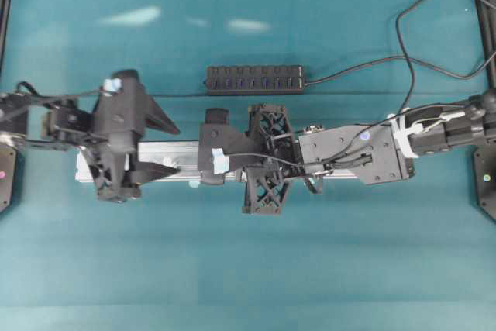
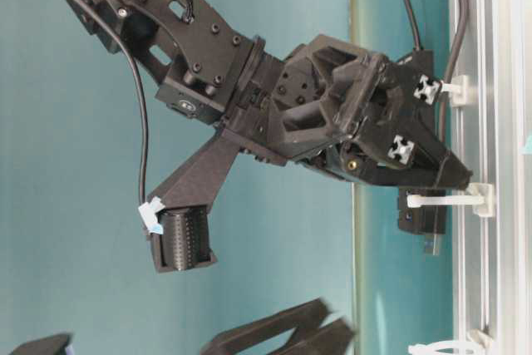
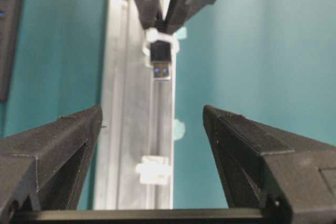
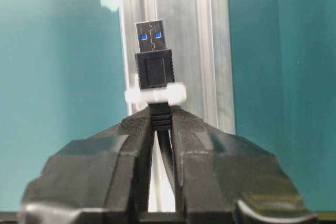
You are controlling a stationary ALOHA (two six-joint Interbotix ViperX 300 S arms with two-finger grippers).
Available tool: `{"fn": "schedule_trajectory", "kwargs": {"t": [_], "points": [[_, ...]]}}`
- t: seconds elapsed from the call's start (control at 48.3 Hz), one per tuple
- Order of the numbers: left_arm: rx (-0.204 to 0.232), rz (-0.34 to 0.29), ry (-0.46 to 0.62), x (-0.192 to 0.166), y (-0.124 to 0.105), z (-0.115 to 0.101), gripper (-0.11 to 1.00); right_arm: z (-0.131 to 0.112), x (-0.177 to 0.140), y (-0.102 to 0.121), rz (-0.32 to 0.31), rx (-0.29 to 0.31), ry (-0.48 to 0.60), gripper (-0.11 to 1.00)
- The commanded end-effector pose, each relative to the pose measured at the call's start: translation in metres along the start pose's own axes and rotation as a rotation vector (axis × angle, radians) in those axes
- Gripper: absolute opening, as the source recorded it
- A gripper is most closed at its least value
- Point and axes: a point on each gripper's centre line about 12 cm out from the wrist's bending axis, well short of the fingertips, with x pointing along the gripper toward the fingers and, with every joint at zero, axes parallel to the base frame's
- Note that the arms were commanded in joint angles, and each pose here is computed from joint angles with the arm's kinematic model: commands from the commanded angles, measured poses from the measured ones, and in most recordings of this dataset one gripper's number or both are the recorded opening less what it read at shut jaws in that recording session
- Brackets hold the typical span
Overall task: Pass the USB cable through three rings with both arms.
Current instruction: 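Bring the left gripper in and grasp the plug past the middle ring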
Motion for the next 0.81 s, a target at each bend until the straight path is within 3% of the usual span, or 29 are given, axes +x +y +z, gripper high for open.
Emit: {"fn": "schedule_trajectory", "kwargs": {"t": [0.0, 0.311, 0.787], "points": [[0.005, -0.007, -0.023, 0.007, -0.003, 0.002, 0.87, 0.012, -0.014, 0.004, 0.014, 0.013, -0.056, -0.08], [0.011, -0.015, -0.012, 0.03, -0.006, -0.004, 0.86, 0.012, -0.015, 0.005, 0.015, 0.018, -0.059, -0.08], [0.017, -0.024, -0.026, 0.063, -0.011, 0.003, 0.86, 0.012, -0.015, 0.005, 0.017, 0.02, -0.059, -0.08]]}}
